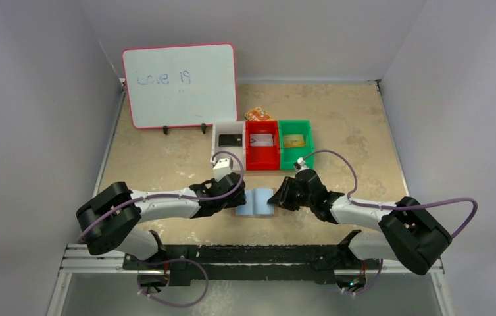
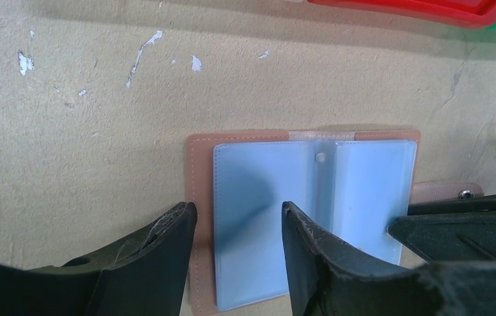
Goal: Take the credit cards out of the card holder
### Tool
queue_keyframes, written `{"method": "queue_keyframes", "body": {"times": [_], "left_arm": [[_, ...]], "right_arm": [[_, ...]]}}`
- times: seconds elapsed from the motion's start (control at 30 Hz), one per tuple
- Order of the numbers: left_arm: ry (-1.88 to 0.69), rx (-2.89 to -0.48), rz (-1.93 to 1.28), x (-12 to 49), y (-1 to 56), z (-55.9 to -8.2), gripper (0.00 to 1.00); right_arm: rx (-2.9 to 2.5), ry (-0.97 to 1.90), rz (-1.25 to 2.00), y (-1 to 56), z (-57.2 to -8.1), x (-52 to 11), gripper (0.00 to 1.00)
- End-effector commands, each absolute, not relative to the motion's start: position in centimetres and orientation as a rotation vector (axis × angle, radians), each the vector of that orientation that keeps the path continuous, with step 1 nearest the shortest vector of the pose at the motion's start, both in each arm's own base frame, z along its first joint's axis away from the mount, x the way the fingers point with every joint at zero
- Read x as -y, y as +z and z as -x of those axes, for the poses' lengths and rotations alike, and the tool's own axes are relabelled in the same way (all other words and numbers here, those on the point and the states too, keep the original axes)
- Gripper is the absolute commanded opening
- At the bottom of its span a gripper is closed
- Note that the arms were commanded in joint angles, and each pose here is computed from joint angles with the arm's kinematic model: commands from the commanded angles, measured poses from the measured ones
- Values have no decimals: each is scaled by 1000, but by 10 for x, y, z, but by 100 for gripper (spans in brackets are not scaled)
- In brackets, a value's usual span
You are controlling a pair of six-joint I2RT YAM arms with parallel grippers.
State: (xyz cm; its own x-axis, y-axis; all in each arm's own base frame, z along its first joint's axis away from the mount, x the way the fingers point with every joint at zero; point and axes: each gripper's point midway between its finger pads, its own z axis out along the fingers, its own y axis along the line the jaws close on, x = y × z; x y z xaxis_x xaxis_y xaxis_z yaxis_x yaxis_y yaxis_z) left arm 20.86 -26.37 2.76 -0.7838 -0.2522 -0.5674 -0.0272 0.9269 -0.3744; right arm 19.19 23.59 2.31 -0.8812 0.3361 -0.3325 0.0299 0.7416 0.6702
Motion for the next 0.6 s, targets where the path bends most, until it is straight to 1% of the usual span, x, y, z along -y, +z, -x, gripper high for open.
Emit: {"method": "queue_keyframes", "body": {"times": [0.0, 0.1, 0.2, 0.4, 0.57], "left_arm": [[-539, -2442, 153, 283, 41, -204, 49], [-483, -2419, 159, 276, 48, -208, 49], [-450, -2391, 164, 271, 58, -213, 52], [-526, -2348, 134, 280, 79, -215, 56], [-533, -2343, 133, 282, 80, -216, 57]], "right_arm": [[-2528, 889, -290, 13, -191, -229, 29], [-2534, 882, -292, 11, -191, -229, 29], [-2536, 880, -297, 11, -191, -228, 29], [-2535, 863, -301, 12, -192, -226, 29], [-2536, 858, -304, 12, -192, -226, 29]]}}
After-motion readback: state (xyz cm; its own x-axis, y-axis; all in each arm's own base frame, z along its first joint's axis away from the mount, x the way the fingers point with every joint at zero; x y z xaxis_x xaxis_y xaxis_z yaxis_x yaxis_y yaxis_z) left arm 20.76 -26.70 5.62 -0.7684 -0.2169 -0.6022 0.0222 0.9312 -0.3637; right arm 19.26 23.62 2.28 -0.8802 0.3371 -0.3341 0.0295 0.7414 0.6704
